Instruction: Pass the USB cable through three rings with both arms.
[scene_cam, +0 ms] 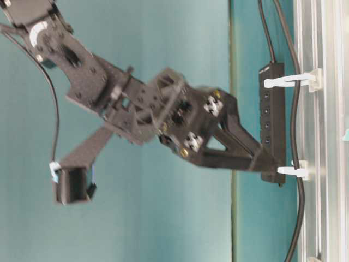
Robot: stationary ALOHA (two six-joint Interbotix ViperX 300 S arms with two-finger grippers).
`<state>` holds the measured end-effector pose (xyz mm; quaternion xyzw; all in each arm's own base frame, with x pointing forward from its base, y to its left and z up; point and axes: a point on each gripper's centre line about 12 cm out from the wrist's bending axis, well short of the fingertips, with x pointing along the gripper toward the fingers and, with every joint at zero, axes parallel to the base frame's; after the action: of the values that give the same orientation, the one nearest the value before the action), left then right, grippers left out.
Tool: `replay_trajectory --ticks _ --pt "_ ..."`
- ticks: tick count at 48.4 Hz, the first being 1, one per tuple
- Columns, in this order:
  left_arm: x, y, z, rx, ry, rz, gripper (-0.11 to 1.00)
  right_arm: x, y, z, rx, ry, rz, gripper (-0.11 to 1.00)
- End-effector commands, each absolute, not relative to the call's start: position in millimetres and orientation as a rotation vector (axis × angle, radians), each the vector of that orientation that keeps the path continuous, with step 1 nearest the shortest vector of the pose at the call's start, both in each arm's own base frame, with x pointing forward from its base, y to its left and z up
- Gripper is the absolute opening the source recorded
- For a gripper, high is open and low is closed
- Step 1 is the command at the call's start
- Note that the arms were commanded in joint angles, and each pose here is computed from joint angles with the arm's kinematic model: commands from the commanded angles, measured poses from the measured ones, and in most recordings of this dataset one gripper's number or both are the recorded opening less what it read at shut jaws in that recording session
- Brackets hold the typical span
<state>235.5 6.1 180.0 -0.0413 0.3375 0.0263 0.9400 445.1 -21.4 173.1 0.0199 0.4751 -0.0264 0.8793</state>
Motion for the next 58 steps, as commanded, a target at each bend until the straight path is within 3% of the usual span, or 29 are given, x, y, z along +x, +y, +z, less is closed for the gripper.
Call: replay_trajectory --ticks 1,15,23,34,58 --pt "241 6 196 -0.081 0.629 0.049 0.22 437 -21 190 0.045 0.956 -0.058 0.71" --pt "235 6 213 -0.081 0.563 0.047 0.21 396 -22 197 0.048 0.927 -0.065 0.71" --pt "233 6 219 -0.082 0.537 0.046 0.00 382 -27 208 0.053 0.850 -0.078 0.70" --pt "235 6 219 -0.085 0.539 0.047 0.00 377 -32 218 0.054 0.741 -0.091 0.70" --pt "235 6 219 -0.085 0.540 0.047 0.00 369 -31 214 0.058 0.745 -0.092 0.70"
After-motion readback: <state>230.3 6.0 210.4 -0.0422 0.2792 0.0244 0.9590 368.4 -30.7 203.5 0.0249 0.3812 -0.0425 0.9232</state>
